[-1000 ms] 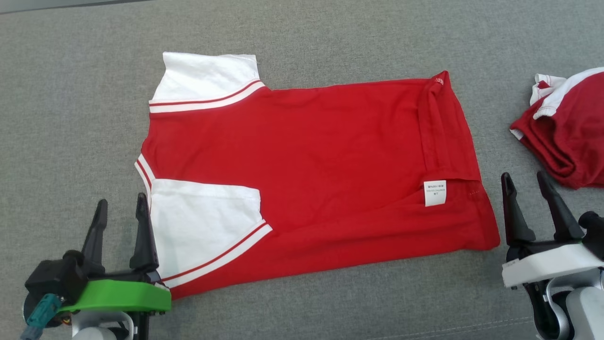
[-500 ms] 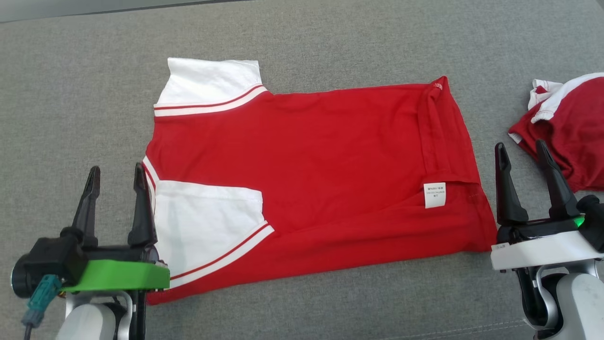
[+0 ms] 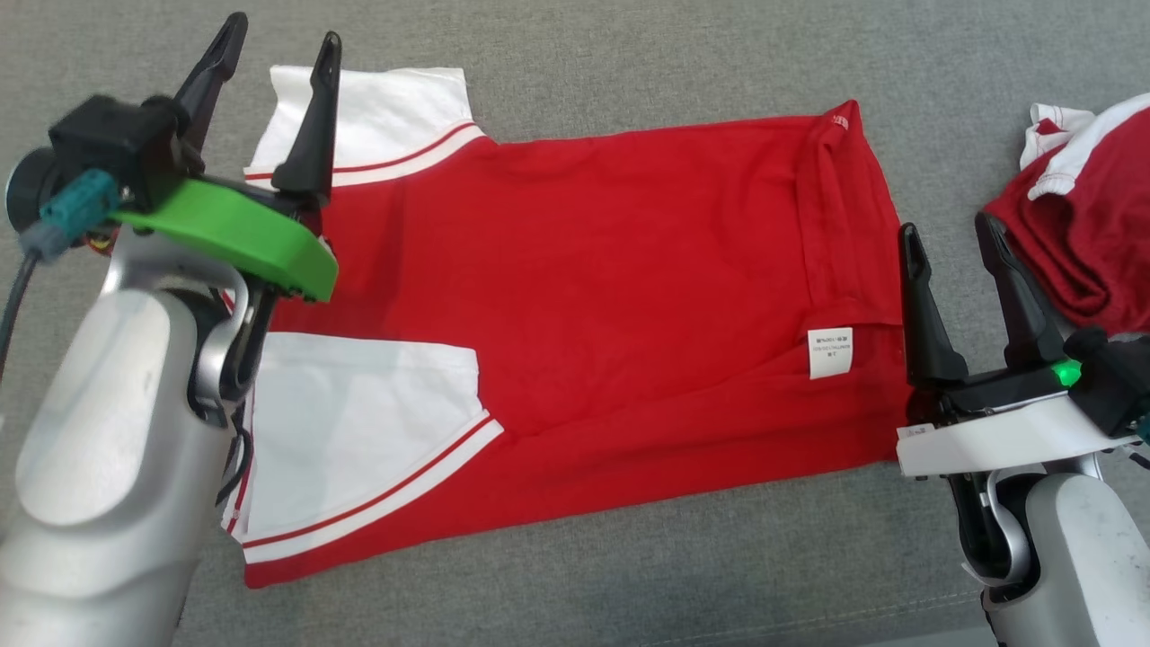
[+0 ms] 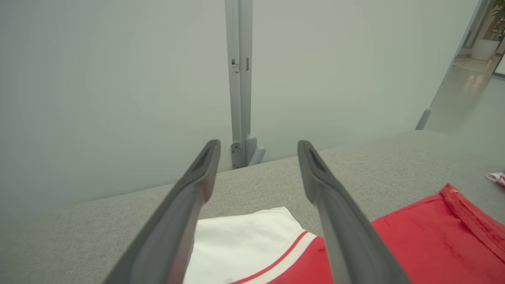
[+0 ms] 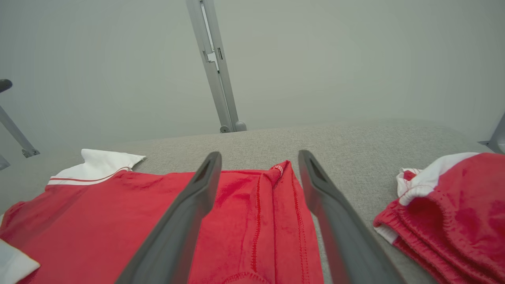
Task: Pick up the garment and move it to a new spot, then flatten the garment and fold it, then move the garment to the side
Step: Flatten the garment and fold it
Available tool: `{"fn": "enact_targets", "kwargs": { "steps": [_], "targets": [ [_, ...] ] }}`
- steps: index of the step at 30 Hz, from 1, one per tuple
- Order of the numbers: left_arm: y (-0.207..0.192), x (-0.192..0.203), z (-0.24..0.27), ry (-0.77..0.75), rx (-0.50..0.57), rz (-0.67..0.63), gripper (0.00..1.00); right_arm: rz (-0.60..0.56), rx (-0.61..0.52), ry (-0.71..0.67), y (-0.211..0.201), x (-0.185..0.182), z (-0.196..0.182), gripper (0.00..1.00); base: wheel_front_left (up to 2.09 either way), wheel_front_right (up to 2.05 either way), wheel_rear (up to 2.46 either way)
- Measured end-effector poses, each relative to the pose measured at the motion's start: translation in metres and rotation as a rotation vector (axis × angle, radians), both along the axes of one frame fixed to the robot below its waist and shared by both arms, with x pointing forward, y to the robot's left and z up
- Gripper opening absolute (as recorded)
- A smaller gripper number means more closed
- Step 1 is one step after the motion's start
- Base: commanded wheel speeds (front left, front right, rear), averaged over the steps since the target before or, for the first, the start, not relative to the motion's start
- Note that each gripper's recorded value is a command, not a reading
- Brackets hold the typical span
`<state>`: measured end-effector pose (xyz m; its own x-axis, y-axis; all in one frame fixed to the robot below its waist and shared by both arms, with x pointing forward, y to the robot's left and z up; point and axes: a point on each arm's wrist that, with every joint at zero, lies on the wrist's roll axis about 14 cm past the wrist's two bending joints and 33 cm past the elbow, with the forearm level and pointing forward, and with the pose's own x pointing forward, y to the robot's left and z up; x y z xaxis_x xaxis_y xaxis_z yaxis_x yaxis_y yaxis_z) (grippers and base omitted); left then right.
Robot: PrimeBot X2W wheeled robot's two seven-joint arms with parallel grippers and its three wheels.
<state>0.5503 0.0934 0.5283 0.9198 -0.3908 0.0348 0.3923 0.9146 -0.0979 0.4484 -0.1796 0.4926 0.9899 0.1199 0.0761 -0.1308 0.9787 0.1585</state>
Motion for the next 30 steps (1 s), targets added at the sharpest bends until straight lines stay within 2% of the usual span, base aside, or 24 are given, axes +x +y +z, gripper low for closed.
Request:
{"fn": "enact_targets", "kwargs": {
  "steps": [9, 17, 21, 22, 24, 25, 30],
  "targets": [
    [-0.016, 0.051, -0.087, 0.314, 0.086, -0.064, 1.00, -0.023, 0.010, 0.064, -0.006, 0.008, -0.030, 1.00, 0.00, 0.00, 0.00],
    [-0.020, 0.052, -0.160, 0.571, 0.122, -0.077, 1.00, -0.055, 0.005, 0.119, -0.018, 0.007, -0.051, 1.00, 0.00, 0.00, 0.00],
    [-0.020, 0.054, -0.166, 0.605, 0.126, -0.077, 1.00, -0.065, -0.001, 0.117, -0.024, 0.009, -0.051, 1.00, 0.00, 0.00, 0.00],
    [-0.020, 0.053, -0.168, 0.617, 0.120, -0.076, 0.93, -0.065, -0.005, 0.114, -0.025, 0.011, -0.050, 1.00, 0.00, 0.00, 0.00],
    [-0.019, 0.052, -0.170, 0.629, 0.121, -0.074, 0.05, -0.068, -0.009, 0.104, -0.029, 0.014, -0.047, 1.00, 0.00, 0.00, 0.00],
    [-0.019, 0.052, -0.170, 0.633, 0.119, -0.073, 0.00, -0.068, -0.015, 0.098, -0.031, 0.016, -0.046, 1.00, 0.00, 0.00, 0.00],
    [-0.013, 0.054, -0.170, 0.611, 0.122, -0.057, 0.00, -0.065, -0.039, 0.066, -0.039, 0.033, -0.035, 1.00, 0.00, 0.00, 0.00]
  ]
}}
